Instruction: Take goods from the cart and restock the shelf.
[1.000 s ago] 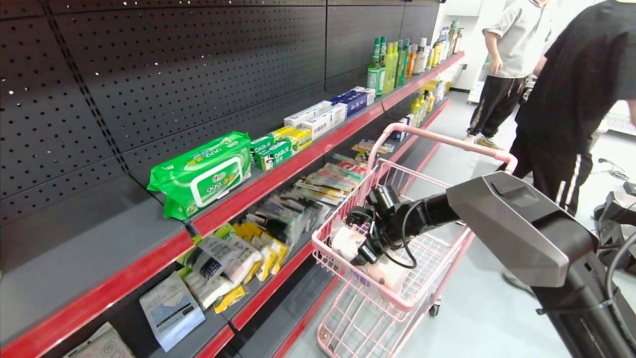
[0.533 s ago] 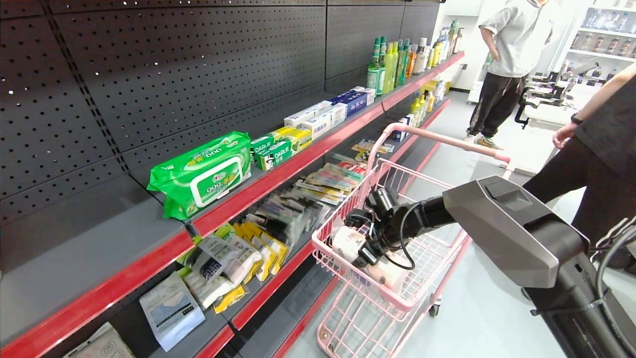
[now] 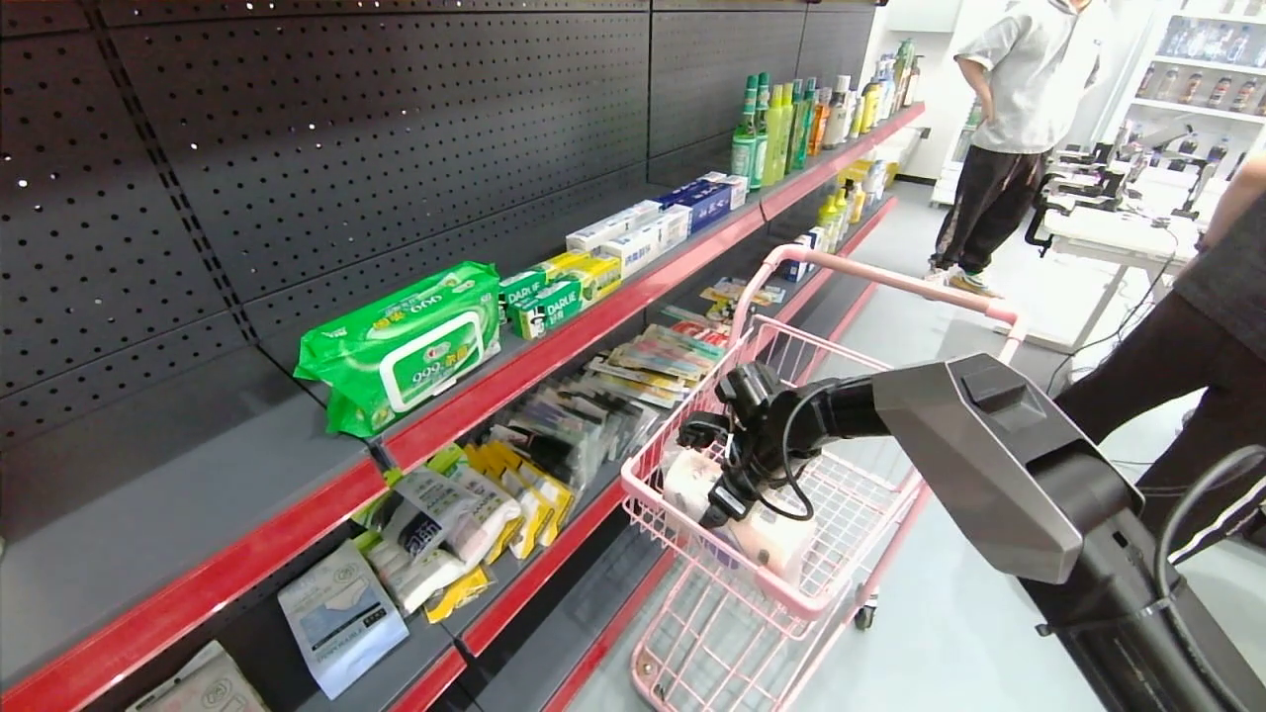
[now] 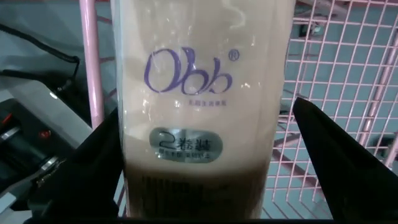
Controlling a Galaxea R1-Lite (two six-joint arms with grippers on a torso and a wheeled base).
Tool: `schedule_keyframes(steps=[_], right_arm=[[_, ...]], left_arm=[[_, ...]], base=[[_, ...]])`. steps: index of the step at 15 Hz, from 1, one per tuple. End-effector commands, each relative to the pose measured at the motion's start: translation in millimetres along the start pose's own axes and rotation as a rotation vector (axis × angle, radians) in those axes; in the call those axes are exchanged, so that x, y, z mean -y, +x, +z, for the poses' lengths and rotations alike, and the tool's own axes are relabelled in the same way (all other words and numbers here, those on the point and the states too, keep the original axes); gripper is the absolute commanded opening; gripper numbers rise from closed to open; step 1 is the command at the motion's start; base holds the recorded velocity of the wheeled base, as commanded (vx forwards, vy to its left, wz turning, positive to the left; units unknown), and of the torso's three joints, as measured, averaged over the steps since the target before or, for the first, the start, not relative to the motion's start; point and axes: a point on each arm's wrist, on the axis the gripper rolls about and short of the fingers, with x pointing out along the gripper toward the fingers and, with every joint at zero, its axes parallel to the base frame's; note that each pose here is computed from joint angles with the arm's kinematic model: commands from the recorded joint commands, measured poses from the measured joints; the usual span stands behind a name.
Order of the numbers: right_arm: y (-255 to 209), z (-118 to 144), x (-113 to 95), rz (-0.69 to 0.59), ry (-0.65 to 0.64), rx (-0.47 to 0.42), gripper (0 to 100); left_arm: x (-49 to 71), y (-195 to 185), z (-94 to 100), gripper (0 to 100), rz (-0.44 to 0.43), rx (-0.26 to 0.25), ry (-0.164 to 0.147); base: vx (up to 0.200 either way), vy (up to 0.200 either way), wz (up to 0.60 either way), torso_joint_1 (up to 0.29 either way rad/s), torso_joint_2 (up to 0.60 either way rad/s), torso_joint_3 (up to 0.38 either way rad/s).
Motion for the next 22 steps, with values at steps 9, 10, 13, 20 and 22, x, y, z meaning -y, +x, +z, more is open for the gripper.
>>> schedule_keyframes(steps=[9,10,13,20,22], right_arm=[[34.2,-16.8,-26.0,0.094,-0.062,-0.147,100],[34.3,-16.1,-27.2,0.094,-0.066,-0.147,100],[34.3,-16.2,-26.5,0.066,-0.091,-0.16,100],[30.4,-15.3,-23.6,0.061,-0.076,-0.155,0],[15.4,-8.9,-20.7,0.05,-0.048,-0.141,0]], left_arm=[[0.0,0.1,0.1,100,0.0,0.0,0.0],[0.0,0.1,0.1,100,0.0,0.0,0.0],[0.0,0.1,0.1,100,0.0,0.0,0.0],[0.0,0.1,0.3,100,-0.002,0.001,0.0],[0.0,0.1,0.3,100,0.0,0.001,0.0]], base=[[0.0,0.0,0.0,0.0,0.0,0.0],[0.0,0.0,0.0,0.0,0.0,0.0],[0.0,0.0,0.0,0.0,0.0,0.0],[0.0,0.0,0.0,0.0,0.0,0.0],[0.0,0.0,0.0,0.0,0.0,0.0]])
